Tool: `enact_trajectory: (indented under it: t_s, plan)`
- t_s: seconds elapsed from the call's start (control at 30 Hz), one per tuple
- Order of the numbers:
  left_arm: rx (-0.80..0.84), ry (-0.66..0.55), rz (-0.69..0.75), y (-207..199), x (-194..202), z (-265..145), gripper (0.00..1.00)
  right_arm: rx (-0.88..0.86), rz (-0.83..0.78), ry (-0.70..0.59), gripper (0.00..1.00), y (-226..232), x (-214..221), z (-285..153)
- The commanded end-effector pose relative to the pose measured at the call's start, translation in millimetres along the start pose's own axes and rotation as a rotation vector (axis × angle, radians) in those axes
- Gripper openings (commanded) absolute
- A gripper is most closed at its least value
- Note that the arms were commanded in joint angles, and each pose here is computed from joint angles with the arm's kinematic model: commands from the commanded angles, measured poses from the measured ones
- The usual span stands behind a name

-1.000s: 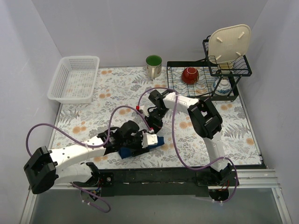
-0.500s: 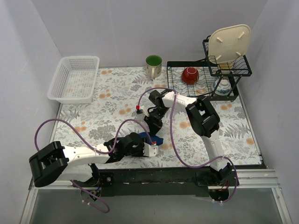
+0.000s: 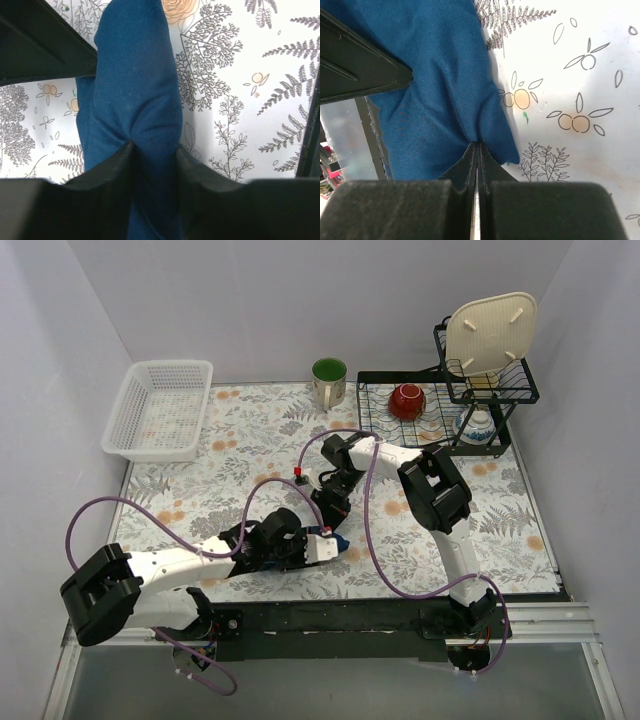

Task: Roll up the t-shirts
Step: Roll the T-shirt to the center of the board.

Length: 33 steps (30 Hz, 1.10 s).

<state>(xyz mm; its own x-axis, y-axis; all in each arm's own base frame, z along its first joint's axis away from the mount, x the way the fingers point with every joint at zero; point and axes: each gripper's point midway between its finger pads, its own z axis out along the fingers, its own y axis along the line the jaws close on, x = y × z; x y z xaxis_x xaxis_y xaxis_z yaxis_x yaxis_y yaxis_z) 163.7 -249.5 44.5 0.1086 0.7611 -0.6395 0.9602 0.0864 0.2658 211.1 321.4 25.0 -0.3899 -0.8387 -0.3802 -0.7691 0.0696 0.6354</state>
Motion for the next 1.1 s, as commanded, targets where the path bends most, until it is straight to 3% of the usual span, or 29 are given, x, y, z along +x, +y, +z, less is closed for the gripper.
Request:
enact_trajectory:
  t_s: [0.0, 0.17, 0.2, 0.6, 0.93, 1.07]
  plan:
    - [0.078, 0.062, -0.027, -25.2, 27.7, -3.4, 0.42, 0.088, -0.015, 0.082, 0.01, -20.6, 22.3, 0.0]
    - [0.073, 0.111, 0.052, -30.0, 54.4, 1.3, 0.53, 0.085, -0.013, 0.087, 0.01, -21.9, 24.0, 1.8]
    - [0.046, 0.106, 0.062, -25.4, 54.5, 3.7, 0.6, 0.08, -0.012, 0.089, 0.01, -21.4, 24.5, 3.0]
    - [-0.181, 0.1, 0.186, 18.5, 52.0, 16.7, 0.55, 0.034, 0.012, 0.109, 0.01, -14.8, 35.7, 8.2]
    - [-0.232, 0.098, 0.24, 30.4, 43.5, 0.6, 0.58, 0.031, 0.005, 0.108, 0.01, -14.3, 33.6, 7.8]
    - [-0.167, 0.096, 0.324, 18.7, 49.3, -1.0, 0.63, 0.026, 0.009, 0.107, 0.01, -14.8, 34.4, 8.9]
